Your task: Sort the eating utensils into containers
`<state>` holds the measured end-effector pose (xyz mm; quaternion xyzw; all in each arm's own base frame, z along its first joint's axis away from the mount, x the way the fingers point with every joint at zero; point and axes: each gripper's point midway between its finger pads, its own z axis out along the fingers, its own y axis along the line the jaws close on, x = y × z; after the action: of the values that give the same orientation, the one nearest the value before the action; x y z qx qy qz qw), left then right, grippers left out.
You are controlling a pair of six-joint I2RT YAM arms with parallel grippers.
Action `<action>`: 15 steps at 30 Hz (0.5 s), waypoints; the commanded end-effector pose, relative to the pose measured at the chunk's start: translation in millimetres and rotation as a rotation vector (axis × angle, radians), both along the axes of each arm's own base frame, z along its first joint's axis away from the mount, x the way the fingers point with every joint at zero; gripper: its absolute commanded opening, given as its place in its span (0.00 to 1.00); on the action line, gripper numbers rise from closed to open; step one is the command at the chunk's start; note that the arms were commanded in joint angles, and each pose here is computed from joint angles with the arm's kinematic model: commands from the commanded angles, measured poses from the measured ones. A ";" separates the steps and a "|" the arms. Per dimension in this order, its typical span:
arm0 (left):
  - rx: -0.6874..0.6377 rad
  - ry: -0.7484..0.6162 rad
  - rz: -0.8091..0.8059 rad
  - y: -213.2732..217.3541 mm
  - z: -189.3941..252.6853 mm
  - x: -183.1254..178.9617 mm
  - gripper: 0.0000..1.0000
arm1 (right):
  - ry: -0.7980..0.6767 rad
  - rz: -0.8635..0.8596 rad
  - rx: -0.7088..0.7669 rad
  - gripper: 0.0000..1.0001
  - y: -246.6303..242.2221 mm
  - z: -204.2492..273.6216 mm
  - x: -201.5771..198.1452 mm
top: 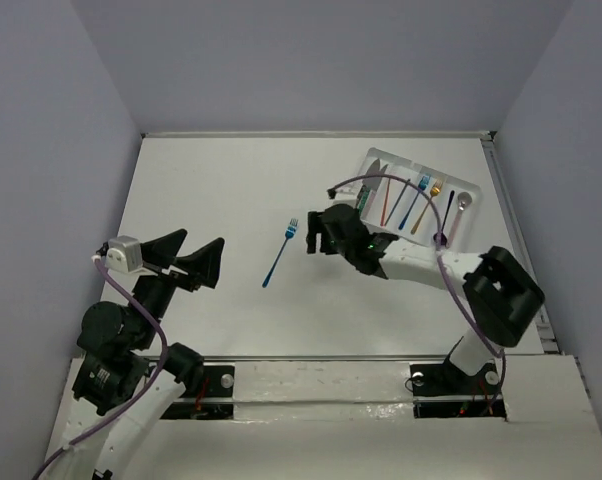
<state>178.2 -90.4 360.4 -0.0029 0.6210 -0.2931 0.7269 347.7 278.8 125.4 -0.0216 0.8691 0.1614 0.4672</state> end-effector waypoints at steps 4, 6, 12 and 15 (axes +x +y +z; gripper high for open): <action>-0.004 -0.035 -0.010 -3.1 9.2 2.2 0.99 | 0.029 0.022 -0.161 0.78 93.0 -36.4 -11.6; -0.004 -0.033 -0.010 -3.2 8.8 2.2 0.99 | 0.049 0.044 -0.155 0.78 108.9 -46.0 -12.1; -0.003 -0.038 -0.021 -5.1 9.3 1.4 0.99 | 0.099 0.027 -0.173 0.76 128.8 -81.4 -1.8; -0.002 -0.039 -0.026 -6.0 9.8 1.3 0.99 | 0.119 0.022 -0.197 0.71 131.6 -94.5 0.1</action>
<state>177.8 -92.6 360.2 0.0021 0.6215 -0.2963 0.7252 339.2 406.8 33.2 -0.0894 0.9033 0.0904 0.4097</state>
